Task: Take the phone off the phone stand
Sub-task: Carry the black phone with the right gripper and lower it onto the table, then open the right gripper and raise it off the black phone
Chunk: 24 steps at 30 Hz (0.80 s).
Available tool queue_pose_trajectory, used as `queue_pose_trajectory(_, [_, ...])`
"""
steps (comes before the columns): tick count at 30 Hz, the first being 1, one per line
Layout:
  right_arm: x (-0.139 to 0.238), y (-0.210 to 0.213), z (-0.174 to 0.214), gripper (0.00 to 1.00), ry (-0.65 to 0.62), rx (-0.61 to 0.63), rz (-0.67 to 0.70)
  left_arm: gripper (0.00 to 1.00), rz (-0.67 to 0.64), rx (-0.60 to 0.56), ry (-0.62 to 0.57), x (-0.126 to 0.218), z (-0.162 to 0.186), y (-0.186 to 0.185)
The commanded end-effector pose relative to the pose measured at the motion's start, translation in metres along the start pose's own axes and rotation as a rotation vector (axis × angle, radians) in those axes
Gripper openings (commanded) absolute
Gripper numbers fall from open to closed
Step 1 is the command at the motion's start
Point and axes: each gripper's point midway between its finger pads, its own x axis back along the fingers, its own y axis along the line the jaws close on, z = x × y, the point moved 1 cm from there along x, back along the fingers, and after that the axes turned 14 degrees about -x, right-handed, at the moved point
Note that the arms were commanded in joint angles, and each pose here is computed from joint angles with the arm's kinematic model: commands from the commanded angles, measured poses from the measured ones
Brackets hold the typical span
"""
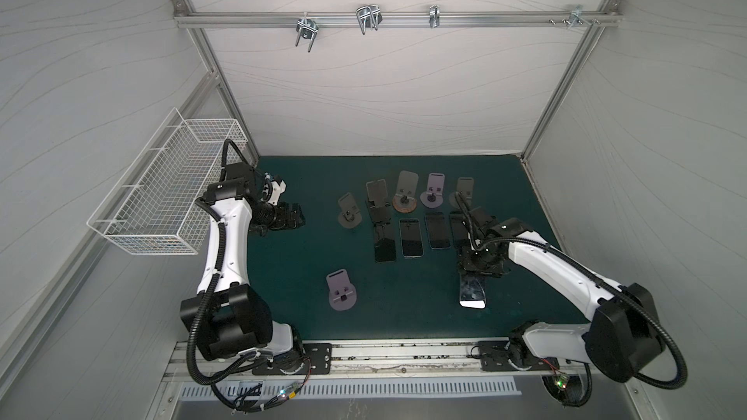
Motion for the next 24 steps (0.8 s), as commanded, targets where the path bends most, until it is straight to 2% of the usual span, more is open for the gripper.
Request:
queue_pose_trajectory(1, [-0.008, -0.007, 0.007, 0.62, 0.081, 0.039, 0.02, 0.98, 0.028, -0.013, -0.016, -0.007, -0.006, 0.002])
queue_pose_trajectory(9, [-0.038, -0.004, 0.012, 0.62, 0.158, 0.016, 0.007, 0.98, 0.033, -0.009, -0.007, -0.017, -0.002, 0.005])
queue_pose_trajectory(24, [-0.074, -0.019, 0.008, 0.68, 0.2, 0.046, 0.136, 0.98, 0.046, -0.005, -0.004, -0.027, -0.002, 0.007])
